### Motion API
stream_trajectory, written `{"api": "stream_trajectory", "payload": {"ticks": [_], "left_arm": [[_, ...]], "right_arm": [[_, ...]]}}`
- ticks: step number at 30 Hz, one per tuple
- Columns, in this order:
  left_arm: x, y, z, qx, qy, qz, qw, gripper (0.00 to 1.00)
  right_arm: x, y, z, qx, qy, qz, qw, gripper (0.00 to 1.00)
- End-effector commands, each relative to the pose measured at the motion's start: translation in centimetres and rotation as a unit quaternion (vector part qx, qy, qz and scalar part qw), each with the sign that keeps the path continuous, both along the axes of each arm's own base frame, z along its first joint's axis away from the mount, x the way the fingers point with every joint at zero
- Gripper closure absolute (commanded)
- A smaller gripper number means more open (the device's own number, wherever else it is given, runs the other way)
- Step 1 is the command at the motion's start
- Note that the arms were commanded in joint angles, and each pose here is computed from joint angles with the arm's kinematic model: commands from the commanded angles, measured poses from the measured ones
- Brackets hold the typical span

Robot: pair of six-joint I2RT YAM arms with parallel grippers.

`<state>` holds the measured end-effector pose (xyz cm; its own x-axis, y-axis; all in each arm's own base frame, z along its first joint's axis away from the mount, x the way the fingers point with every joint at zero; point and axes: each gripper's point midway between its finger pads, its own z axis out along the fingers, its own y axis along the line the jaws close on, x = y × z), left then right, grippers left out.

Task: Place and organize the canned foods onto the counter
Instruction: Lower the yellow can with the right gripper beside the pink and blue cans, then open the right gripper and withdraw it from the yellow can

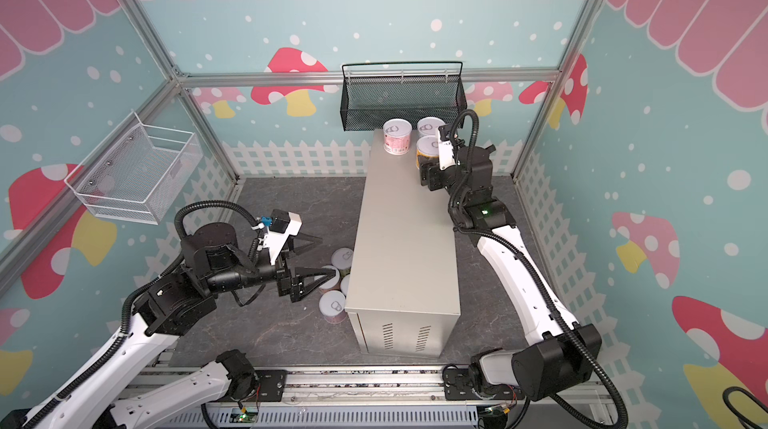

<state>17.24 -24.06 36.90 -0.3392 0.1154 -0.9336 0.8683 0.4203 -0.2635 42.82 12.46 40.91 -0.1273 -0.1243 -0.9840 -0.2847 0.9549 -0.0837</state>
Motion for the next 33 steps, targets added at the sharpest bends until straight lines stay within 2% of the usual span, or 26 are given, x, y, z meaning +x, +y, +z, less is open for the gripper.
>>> {"api": "stream_trajectory", "payload": {"ticks": [1, 14, 21, 24, 27, 33], "left_arm": [[-0.1, 0.0, -0.1, 0.004, -0.016, -0.006, 1.000, 0.01], [-0.1, -0.1, -0.2, 0.005, -0.013, -0.008, 1.000, 0.01], [0.0, -0.2, -0.4, 0.007, -0.011, -0.009, 1.000, 0.01], [0.1, -0.3, -0.5, 0.008, -0.009, -0.007, 1.000, 0.00], [0.3, -0.2, -0.6, 0.010, -0.010, -0.005, 1.000, 0.01], [0.8, 0.0, -0.8, 0.017, -0.008, 0.016, 1.000, 0.01]], "right_arm": [[-0.4, -1.0, 0.6, -0.008, -0.012, -0.014, 1.000, 0.19], [-0.5, -1.1, 0.6, -0.010, -0.013, -0.011, 1.000, 0.18], [-1.2, -0.7, 1.4, -0.010, -0.023, 0.008, 1.000, 0.05], [-2.2, -0.7, 2.4, -0.003, -0.031, 0.015, 0.999, 0.01], [-3.6, -1.1, 3.7, 0.006, -0.035, 0.011, 0.999, 0.01], [-8.5, -2.3, 7.4, 0.045, -0.027, 0.011, 0.999, 0.01]]}}
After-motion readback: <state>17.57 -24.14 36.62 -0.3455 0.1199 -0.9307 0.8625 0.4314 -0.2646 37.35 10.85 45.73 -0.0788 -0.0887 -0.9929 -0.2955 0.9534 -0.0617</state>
